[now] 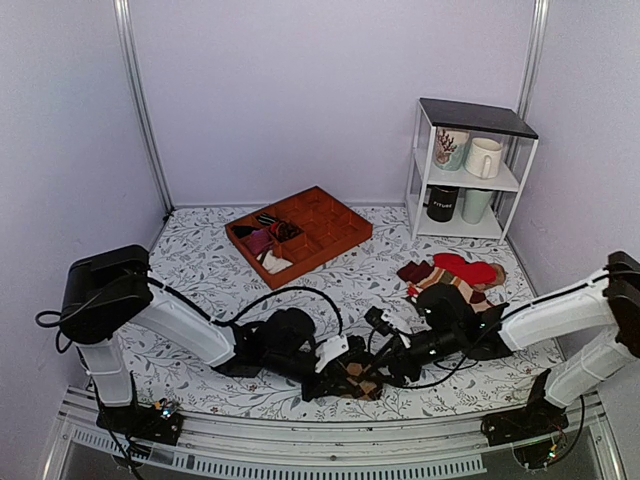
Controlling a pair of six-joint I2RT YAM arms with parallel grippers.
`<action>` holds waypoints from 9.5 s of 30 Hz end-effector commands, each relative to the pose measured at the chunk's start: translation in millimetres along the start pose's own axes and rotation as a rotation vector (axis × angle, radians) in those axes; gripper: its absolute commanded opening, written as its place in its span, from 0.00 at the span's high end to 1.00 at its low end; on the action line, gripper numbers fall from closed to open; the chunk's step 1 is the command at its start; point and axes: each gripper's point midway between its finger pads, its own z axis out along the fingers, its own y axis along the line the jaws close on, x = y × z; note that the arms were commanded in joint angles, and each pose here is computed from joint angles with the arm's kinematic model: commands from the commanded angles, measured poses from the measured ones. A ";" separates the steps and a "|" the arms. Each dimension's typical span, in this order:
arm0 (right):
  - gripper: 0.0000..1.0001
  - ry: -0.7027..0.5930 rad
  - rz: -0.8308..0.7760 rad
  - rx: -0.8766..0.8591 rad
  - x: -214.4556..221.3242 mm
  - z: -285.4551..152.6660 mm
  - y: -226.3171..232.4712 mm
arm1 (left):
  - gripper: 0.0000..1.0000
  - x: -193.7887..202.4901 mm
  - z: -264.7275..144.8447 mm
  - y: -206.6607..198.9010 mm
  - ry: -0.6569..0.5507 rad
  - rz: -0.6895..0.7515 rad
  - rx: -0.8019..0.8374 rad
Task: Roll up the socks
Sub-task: Roll a pair of socks at the center of the board.
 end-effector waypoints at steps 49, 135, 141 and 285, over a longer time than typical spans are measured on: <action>0.88 0.194 0.059 -0.072 81.3 35.6 12.2 | 0.01 -25.9 -60.9 -2.7 -0.224 0.148 -0.008; 0.84 0.291 0.051 -0.020 84.0 47.0 4.7 | 0.29 -24.0 -61.4 -9.6 -0.201 0.114 0.014; 0.84 0.342 0.177 -0.056 97.6 48.2 -0.8 | 0.27 -22.8 -68.4 -28.8 -0.308 0.252 0.084; 0.76 0.447 0.126 0.133 98.0 65.4 1.0 | 0.65 82.2 -44.1 -15.1 -0.002 0.093 -0.077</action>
